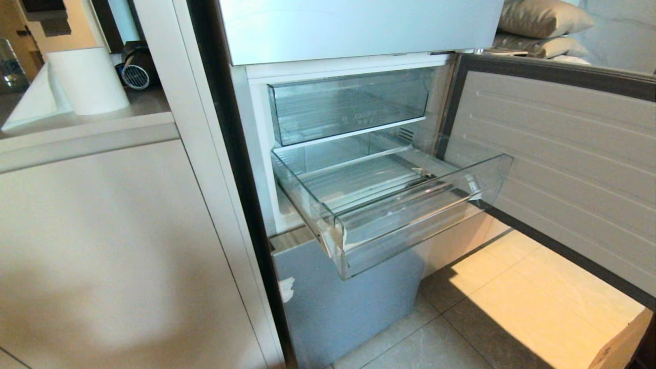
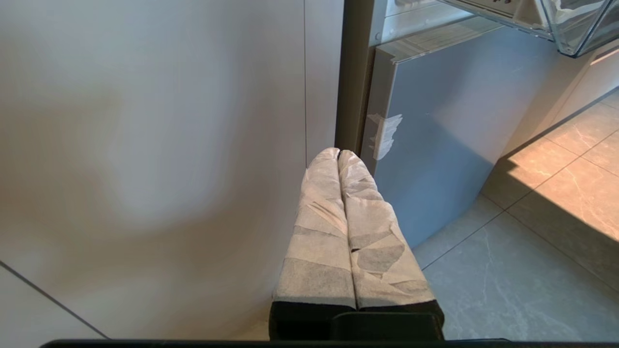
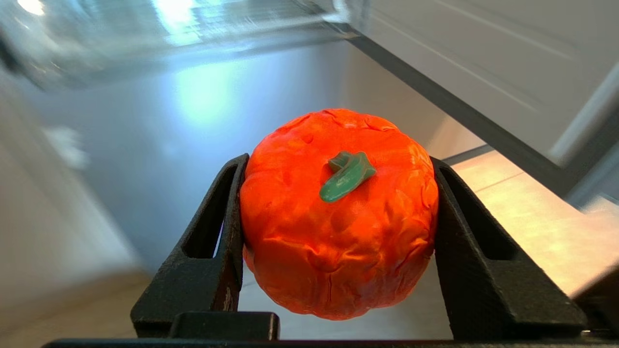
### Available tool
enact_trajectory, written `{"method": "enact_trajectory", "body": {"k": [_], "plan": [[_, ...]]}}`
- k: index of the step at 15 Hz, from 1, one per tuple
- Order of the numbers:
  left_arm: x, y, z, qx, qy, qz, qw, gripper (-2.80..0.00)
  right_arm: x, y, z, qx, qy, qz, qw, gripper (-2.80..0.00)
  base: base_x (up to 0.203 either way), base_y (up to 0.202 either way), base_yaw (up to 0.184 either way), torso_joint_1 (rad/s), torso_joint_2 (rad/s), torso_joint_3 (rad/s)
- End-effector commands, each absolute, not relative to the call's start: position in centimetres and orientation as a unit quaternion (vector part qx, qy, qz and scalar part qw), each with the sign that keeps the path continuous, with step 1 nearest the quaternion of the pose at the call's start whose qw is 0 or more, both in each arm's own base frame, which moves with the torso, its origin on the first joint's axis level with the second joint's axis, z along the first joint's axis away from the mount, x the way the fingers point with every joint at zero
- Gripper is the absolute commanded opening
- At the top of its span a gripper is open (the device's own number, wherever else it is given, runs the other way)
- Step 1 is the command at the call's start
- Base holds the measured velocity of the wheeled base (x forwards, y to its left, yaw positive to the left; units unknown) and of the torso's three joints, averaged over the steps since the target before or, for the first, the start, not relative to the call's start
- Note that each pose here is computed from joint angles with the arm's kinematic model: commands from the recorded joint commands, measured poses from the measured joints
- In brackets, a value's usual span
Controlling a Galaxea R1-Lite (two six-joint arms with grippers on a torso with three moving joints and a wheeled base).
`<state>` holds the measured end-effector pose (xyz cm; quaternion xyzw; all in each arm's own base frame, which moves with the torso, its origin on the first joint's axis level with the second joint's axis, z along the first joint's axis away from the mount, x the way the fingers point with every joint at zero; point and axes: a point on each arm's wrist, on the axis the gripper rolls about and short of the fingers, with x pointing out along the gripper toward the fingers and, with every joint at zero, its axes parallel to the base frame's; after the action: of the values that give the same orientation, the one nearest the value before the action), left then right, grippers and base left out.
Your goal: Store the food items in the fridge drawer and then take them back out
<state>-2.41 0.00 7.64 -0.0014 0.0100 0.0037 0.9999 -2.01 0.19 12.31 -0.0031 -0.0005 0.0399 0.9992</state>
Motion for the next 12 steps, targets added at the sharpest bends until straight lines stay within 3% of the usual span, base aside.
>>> {"method": "enact_trajectory", "body": {"k": [1,4,8,12], "plan": [[-2.4,0.0,7.6,-0.002,0.01,0.005,1.0,-2.8,1.9,0.3,16.4,0.027,0.075,0.063,0.995,-2.8,0.0,0.0,0.0,0.0,0.0,0.0],[-2.4,0.0,7.6,-0.002,0.011,0.005,1.0,-2.8,9.2,0.5,20.4,0.058,0.114,0.092,0.987,-2.8,0.0,0.0,0.0,0.0,0.0,0.0],[-2.4,0.0,7.6,-0.002,0.01,0.004,1.0,-2.8,19.6,2.3,24.0,0.072,0.105,0.15,0.98,-2.8,0.0,0.0,0.0,0.0,0.0,0.0],[-2.4,0.0,7.6,-0.002,0.011,0.005,1.0,-2.8,25.6,6.8,25.9,0.065,0.083,0.209,0.972,-2.8,0.0,0.0,0.0,0.0,0.0,0.0]]}}
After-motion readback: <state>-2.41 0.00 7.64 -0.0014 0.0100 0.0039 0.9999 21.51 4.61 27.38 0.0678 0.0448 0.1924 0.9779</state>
